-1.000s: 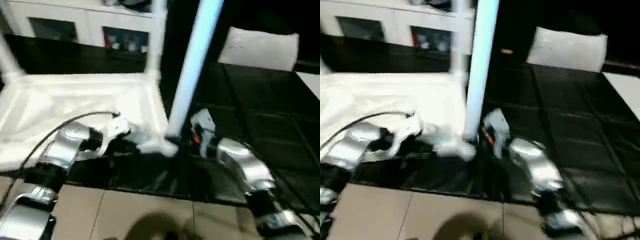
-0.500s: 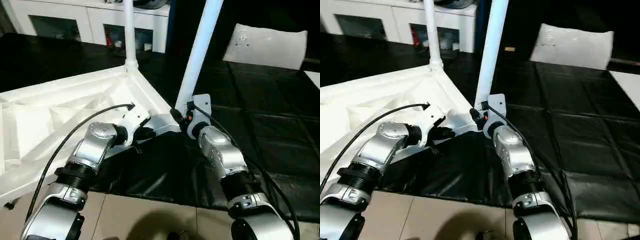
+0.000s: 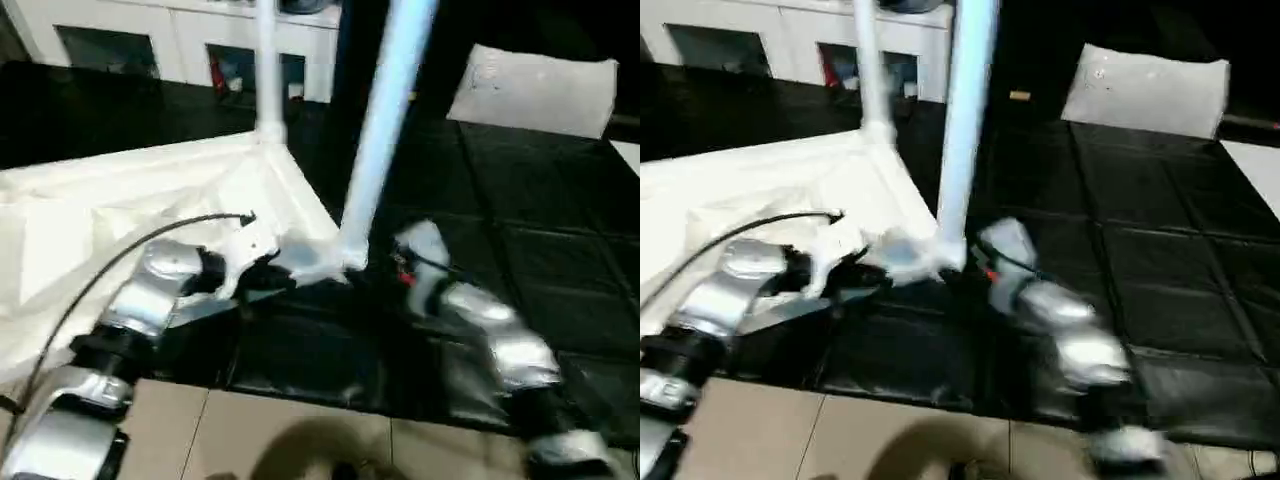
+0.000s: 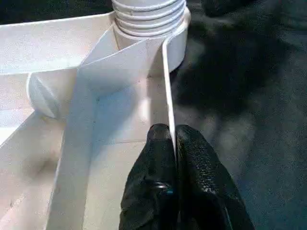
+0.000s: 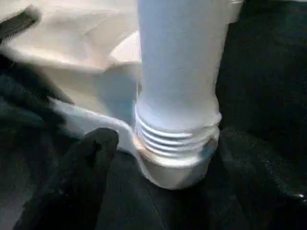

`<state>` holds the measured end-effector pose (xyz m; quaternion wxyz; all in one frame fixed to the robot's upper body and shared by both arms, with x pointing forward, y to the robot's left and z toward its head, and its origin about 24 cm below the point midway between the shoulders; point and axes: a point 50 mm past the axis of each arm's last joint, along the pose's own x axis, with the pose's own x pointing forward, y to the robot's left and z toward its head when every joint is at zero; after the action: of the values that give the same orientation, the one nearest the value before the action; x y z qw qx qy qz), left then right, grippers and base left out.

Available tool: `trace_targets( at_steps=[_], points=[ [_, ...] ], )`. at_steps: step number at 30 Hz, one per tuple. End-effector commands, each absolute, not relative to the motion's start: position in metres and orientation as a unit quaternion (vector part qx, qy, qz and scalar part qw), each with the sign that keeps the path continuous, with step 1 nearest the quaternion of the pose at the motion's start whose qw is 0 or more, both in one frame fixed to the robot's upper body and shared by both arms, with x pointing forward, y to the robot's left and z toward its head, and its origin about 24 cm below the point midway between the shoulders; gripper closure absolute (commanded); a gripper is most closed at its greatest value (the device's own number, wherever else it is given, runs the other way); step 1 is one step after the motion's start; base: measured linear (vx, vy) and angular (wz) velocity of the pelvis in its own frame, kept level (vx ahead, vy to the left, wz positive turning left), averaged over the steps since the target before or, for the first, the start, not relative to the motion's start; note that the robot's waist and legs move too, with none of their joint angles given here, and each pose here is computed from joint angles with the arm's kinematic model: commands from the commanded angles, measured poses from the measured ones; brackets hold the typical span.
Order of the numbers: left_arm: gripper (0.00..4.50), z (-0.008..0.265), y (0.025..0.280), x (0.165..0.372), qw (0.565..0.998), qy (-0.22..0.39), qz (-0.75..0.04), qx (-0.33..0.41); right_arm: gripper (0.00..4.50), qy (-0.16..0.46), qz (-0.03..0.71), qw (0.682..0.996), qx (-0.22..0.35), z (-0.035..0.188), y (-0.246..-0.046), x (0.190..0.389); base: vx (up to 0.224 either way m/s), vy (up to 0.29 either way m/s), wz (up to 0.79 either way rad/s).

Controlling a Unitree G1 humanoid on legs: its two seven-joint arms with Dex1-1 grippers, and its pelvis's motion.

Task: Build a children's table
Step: Rotate leg to tighten

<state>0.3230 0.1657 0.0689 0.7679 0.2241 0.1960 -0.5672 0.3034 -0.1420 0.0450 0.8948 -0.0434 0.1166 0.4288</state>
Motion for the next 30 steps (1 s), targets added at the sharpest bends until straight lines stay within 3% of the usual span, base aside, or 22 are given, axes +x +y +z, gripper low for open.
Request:
trace_targets(
  at_steps=[1,4,11,18,30],
  points=[
    [4.50,0.064,0.159,0.315,0.728,0.201,-0.617,0.220,0.42,0.103,0.472,0.874,-0.055,0.052,-0.140,0.299,0.000,0.000,0.00],
    [4.50,0.067,0.161,0.314,0.702,0.208,-0.643,0.226,0.07,0.112,0.512,0.849,-0.065,0.055,-0.146,0.293,0.000,0.000,0.00],
    [4.50,0.071,0.161,0.311,0.641,0.209,-0.696,0.248,0.02,0.138,0.594,0.788,-0.084,0.055,-0.148,0.281,0.000,0.000,0.00],
    [4.50,0.072,0.159,0.311,0.623,0.208,-0.710,0.254,0.02,0.133,0.613,0.776,-0.068,0.057,-0.143,0.283,0.000,0.000,0.00],
    [4.50,0.072,0.158,0.310,0.610,0.208,-0.720,0.257,1.10,0.143,0.635,0.757,-0.051,0.056,-0.140,0.282,0.000,0.000,0.00]
  ],
)
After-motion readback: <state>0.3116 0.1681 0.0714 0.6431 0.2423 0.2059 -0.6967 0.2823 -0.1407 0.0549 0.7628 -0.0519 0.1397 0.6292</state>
